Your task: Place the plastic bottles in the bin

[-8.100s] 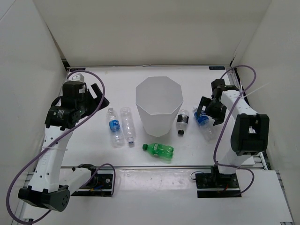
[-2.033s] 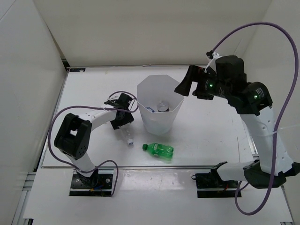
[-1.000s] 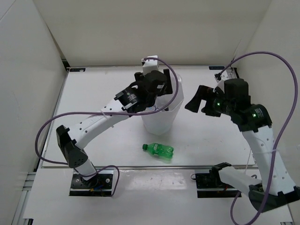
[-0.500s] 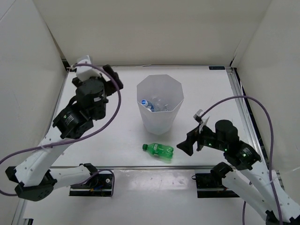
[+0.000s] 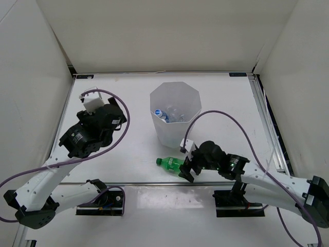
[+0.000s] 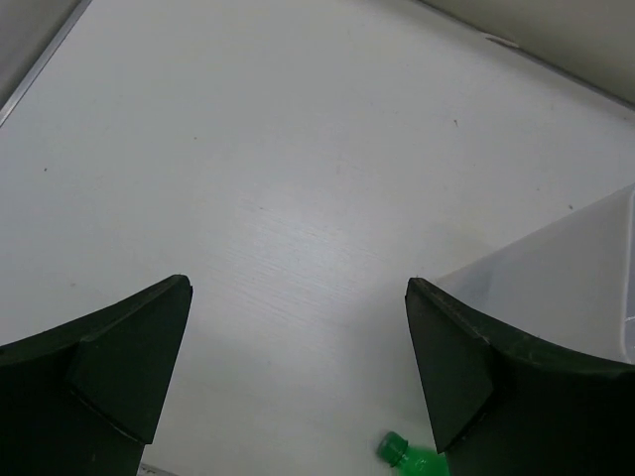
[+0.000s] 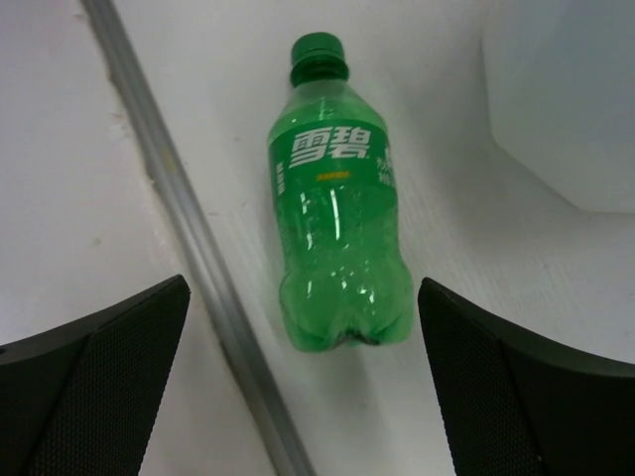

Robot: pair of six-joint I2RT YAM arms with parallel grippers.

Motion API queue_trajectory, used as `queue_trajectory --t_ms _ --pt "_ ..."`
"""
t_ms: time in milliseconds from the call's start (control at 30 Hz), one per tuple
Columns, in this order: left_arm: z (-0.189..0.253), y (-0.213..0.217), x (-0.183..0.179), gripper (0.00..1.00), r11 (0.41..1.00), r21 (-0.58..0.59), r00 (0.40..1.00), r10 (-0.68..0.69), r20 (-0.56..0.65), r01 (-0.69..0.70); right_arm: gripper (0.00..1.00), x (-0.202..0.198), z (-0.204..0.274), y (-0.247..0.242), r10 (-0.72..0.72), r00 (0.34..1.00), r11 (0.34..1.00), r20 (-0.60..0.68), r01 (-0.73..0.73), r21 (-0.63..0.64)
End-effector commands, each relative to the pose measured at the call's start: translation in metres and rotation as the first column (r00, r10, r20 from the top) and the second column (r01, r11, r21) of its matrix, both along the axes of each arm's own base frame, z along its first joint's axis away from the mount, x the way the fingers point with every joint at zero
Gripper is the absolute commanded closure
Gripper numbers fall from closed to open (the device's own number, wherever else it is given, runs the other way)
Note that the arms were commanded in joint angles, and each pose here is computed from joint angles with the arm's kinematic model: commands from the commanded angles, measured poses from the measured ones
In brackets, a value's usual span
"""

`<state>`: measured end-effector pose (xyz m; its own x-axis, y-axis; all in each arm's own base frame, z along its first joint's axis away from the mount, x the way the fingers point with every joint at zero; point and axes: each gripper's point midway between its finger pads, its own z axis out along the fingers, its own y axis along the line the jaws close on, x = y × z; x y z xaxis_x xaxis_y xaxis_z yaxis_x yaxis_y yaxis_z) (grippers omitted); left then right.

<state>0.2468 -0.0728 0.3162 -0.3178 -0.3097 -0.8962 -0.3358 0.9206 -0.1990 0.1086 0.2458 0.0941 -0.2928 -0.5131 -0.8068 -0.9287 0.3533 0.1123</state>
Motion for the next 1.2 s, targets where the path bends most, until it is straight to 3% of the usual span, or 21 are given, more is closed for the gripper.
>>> queue_trajectory --t_ms 0,200,400,500,533,633,733,833,867,900,1033,1167 --pt "-0.006 0.013 -0.018 0.00 0.998 -0.051 1.000 0.022 -0.019 -0.023 0.01 0.030 0.015 0.021 -0.070 0.974 0.997 0.214 0.059 0.057" --pt "-0.031 0.014 -0.029 0.00 0.999 -0.031 0.995 -0.011 -0.101 0.008 0.01 0.046 -0.005 0.031 -0.097 0.964 0.995 0.247 0.101 -0.005" --pt "-0.028 0.013 -0.029 0.00 0.999 -0.048 0.996 -0.012 -0.084 0.008 0.03 0.054 -0.033 0.031 -0.166 0.971 0.973 0.172 0.190 -0.131" --pt "-0.027 0.012 -0.026 0.00 0.999 -0.038 0.997 -0.008 -0.077 0.005 0.18 0.042 -0.039 0.026 -0.154 0.983 0.967 0.103 0.171 -0.189" --pt "-0.026 0.014 -0.025 0.00 0.999 -0.033 0.997 -0.002 -0.073 -0.001 0.33 0.034 -0.036 0.031 -0.125 0.990 0.974 0.059 0.134 -0.181" --pt "-0.031 0.016 -0.027 0.00 0.999 -0.047 0.997 0.018 -0.069 -0.021 0.55 0.018 -0.021 0.025 -0.119 0.993 0.974 -0.009 0.115 -0.194" --pt "-0.031 0.018 -0.030 0.00 0.994 -0.099 0.998 0.041 -0.054 -0.047 0.68 -0.001 0.039 0.033 -0.100 0.995 0.989 -0.015 0.098 -0.111" --pt "-0.029 0.021 -0.032 0.00 0.988 -0.137 0.997 0.064 -0.034 -0.068 0.74 -0.015 0.128 0.041 -0.099 0.995 0.994 0.006 0.099 0.048" --pt "-0.029 0.021 -0.032 0.00 0.988 -0.137 0.997 0.064 -0.034 -0.068 0.76 -0.007 0.151 0.040 -0.159 0.987 0.985 0.029 0.157 0.071" --pt "-0.031 0.023 -0.034 0.00 0.988 -0.136 0.997 0.064 -0.035 -0.068 0.78 0.000 0.206 0.037 -0.198 0.979 0.972 0.058 0.188 0.139" --pt "-0.035 0.024 -0.034 0.00 0.990 -0.122 0.997 0.071 -0.038 -0.075 0.80 0.045 0.313 0.037 -0.357 0.914 0.911 0.194 0.295 0.288" --pt "-0.037 0.025 -0.033 0.00 0.988 -0.126 0.996 0.085 -0.036 -0.089 0.78 0.103 0.330 0.030 -0.445 0.858 0.889 0.258 0.388 0.241"
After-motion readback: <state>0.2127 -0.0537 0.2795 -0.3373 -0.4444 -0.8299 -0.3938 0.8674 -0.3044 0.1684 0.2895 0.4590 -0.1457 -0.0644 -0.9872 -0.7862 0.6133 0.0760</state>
